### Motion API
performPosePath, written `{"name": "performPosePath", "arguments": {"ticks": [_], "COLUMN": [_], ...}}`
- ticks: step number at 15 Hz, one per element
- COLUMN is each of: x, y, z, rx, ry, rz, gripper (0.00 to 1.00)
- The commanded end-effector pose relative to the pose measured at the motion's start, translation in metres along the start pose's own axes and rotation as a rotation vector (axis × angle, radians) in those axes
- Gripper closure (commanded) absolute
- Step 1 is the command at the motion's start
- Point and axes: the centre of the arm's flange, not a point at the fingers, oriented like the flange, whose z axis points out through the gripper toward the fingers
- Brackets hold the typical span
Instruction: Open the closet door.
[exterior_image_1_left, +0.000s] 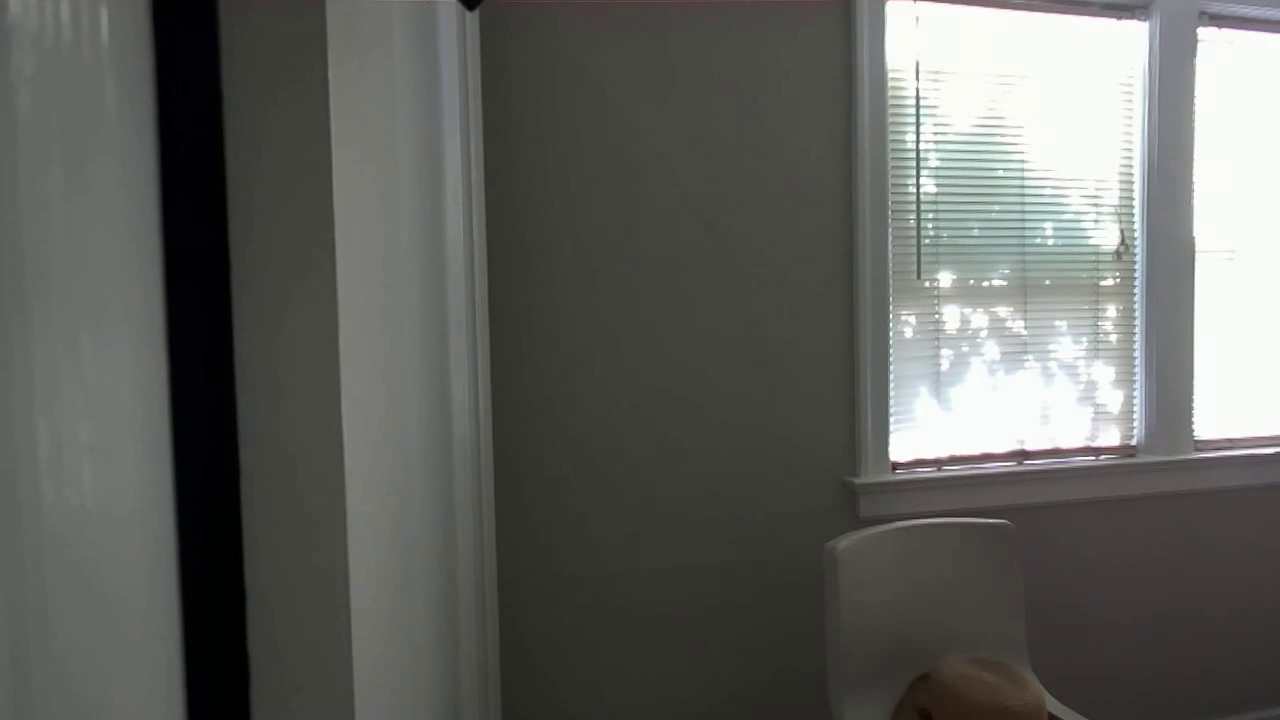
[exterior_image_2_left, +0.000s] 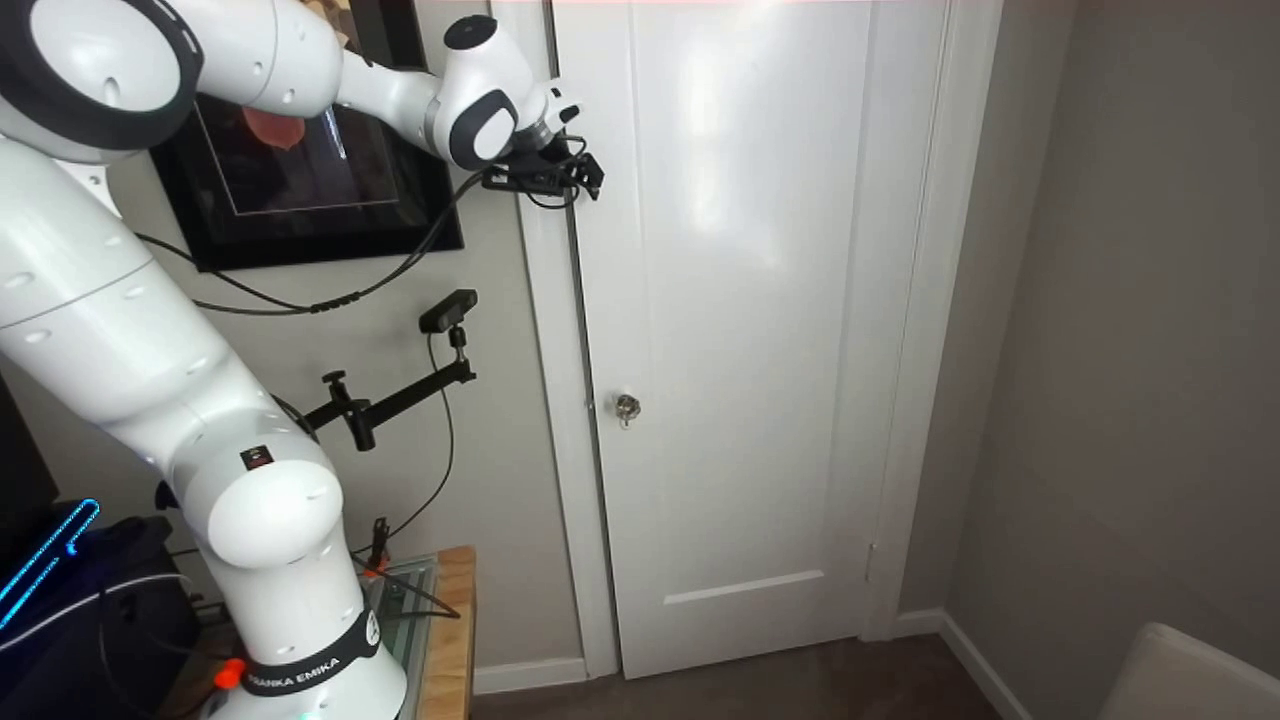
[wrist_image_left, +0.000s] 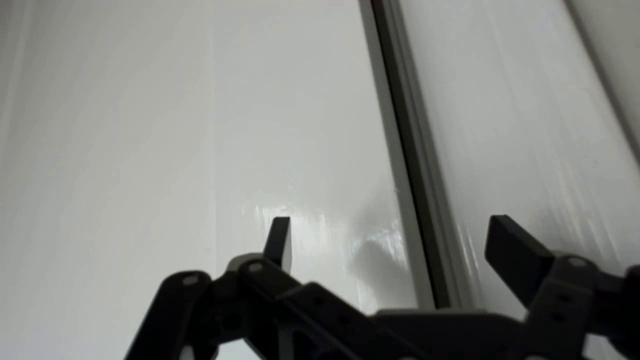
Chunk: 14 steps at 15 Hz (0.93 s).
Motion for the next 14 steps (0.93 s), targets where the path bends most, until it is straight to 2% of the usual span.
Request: {"name": "performPosePath", "arguments": {"ticks": [1,14], "x": [0.0071,0.0146], "y": [-0.0091,-0.013], "z": [0.007,0.0097], "rx": [-0.069,-0.191], "ry": [0.048,0.132], "rz": [-0.008,-0.082], "gripper": [0.0,0.0]}}
